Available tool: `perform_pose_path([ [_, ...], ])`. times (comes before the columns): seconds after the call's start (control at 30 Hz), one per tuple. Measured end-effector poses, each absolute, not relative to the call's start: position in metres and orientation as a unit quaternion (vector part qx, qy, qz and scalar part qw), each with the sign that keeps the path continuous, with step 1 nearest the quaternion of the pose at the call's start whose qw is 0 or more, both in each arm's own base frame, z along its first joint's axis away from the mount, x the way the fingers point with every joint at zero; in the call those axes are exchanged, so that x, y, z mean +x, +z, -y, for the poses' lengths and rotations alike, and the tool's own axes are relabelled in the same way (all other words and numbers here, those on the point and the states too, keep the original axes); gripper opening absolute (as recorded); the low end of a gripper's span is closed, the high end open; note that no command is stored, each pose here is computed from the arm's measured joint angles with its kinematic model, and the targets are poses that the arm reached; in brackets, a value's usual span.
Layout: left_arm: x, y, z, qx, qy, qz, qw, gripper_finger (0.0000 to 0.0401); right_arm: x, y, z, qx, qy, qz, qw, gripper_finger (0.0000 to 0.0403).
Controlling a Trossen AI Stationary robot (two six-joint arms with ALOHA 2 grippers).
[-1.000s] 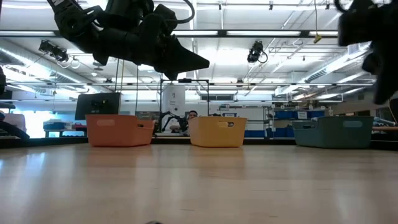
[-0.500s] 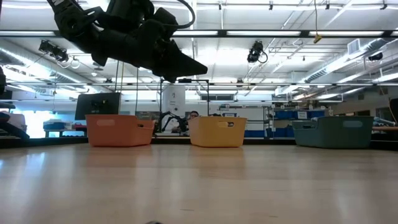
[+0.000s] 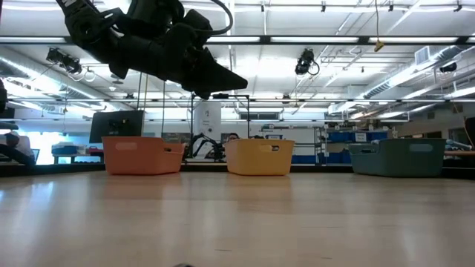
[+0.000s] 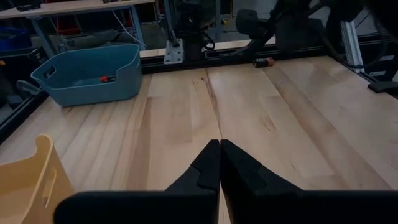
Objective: Sort batteries
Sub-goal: Put the black battery into the yellow bin
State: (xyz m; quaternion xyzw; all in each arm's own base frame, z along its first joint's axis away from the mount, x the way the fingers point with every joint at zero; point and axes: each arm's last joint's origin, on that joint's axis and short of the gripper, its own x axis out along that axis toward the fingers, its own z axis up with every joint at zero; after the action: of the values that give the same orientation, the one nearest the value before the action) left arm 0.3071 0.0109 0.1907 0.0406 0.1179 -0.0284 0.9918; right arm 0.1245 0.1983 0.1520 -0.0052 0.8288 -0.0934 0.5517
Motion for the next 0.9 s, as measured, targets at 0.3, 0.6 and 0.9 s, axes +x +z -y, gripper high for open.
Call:
perform_pose_path([
  [0.3,0.306,0.187,-0.011,0.040,-0.029,-0.136,0.989,0.0016,0.120,0.134,-0.194,-0.025,-0.036,-0.822,0.568,0.0304],
  [0.6,0.306,0.186,-0.011,0.037,-0.029,-0.142,0.989,0.0016,0.119,0.129,-0.192,-0.025,-0.019,-0.817,0.576,0.0300],
  [0.9,0.306,0.186,-0.011,0.037,-0.027,-0.142,0.989,0.0016,0.122,0.130,-0.191,-0.001,-0.032,-0.816,0.577,0.0246],
])
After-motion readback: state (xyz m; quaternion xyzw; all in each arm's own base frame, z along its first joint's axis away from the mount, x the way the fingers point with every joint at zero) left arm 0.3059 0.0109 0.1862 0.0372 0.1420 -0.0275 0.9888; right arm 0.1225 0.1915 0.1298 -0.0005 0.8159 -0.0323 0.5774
